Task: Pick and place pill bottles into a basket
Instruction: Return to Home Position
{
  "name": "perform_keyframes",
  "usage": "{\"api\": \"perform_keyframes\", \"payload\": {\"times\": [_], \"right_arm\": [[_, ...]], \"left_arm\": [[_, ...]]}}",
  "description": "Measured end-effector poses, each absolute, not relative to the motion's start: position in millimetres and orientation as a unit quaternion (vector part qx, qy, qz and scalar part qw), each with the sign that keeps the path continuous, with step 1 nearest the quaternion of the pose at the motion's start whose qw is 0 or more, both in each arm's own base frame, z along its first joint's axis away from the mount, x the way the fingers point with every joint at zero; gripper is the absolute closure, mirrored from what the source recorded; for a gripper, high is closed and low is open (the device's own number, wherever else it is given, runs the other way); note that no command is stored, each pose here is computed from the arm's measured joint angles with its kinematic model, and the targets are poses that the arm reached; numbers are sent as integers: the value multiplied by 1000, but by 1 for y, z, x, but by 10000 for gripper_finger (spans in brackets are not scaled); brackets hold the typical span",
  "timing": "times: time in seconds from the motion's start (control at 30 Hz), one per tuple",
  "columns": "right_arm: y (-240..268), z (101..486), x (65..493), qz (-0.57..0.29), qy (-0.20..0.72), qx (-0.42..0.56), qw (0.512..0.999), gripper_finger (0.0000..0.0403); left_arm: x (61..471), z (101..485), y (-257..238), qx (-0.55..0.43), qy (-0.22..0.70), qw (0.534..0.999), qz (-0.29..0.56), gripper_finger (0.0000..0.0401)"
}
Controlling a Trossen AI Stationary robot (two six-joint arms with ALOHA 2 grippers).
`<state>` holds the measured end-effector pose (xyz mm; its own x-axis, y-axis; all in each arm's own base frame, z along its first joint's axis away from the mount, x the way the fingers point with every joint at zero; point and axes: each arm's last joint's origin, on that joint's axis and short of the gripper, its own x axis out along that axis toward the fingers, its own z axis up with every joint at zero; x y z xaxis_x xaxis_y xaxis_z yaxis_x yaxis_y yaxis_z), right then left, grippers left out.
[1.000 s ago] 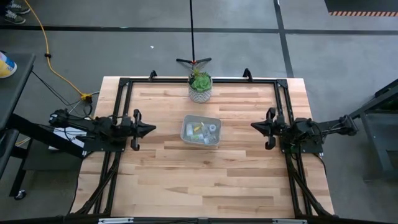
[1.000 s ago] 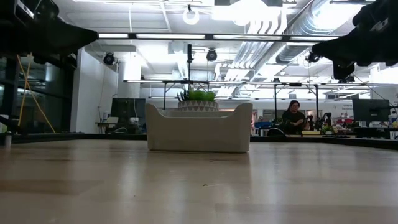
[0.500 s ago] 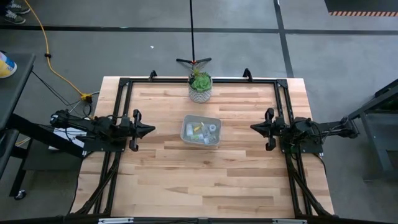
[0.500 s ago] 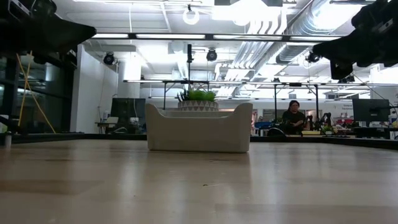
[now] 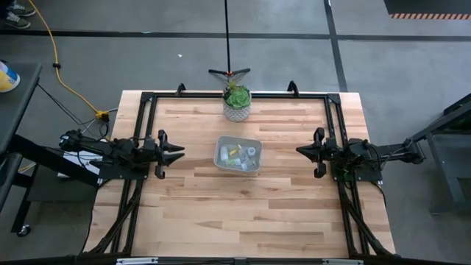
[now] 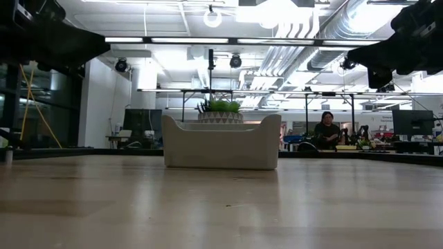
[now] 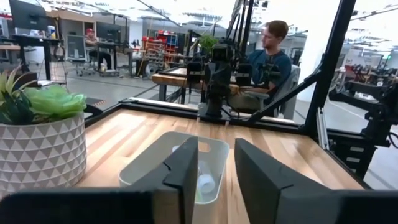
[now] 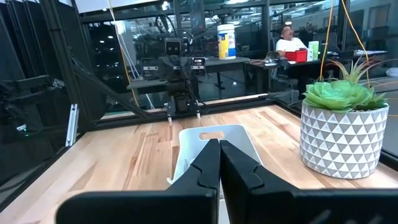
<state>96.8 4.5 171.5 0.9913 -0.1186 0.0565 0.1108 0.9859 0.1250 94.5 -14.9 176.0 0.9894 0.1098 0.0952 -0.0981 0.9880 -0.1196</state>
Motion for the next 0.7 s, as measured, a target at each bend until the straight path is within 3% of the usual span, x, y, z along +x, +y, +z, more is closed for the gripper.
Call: {"api": "perform_keyframes", "payload": {"times": [0.2,0.7], "right_arm": [[5,171,97,-58,-32,61,996,403],[5,171,97,-58,-31,61,996,402]], "left_arm": [[95,175,-15,-55,-44,996,53,240],[95,172,-15,-51,-32,997,53,245]]}}
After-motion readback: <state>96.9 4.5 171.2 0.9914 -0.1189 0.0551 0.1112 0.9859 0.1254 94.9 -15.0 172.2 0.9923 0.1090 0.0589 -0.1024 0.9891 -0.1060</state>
